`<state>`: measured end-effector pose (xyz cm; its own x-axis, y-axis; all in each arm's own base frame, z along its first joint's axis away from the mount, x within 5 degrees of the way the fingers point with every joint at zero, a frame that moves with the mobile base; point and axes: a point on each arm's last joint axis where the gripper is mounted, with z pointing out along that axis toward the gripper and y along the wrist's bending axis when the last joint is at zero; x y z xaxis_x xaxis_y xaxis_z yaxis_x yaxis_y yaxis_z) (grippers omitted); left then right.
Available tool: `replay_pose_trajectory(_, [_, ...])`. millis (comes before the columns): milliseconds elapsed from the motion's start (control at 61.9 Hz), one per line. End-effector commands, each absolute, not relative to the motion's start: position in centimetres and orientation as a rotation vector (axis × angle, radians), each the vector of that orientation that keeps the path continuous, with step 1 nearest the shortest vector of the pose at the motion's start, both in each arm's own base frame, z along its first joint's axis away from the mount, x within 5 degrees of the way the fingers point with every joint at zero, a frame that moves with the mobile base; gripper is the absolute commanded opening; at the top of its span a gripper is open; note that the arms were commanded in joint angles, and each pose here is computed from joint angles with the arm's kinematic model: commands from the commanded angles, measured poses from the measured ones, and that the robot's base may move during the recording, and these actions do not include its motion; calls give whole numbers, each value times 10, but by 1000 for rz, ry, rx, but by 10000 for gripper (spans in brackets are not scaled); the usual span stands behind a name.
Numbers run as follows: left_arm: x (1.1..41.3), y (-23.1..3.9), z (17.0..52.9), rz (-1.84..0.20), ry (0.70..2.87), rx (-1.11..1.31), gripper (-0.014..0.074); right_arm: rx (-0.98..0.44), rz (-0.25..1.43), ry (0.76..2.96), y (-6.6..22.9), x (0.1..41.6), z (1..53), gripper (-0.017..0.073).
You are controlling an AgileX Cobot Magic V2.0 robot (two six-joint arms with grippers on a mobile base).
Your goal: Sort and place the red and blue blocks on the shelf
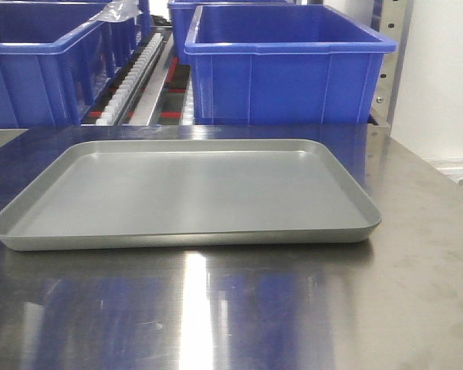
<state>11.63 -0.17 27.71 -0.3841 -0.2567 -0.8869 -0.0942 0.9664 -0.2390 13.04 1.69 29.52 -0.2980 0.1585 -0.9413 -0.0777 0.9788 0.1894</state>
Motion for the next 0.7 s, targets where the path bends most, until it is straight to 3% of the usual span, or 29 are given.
replay_pose_trajectory(0, [119, -2, 294, -199, 1855, -247, 125, 51, 222, 1733, 16, 132, 314, 52])
replay_pose_trajectory(679, [119, -2, 294, -199, 1855, -247, 125, 51, 222, 1733, 16, 132, 314, 52])
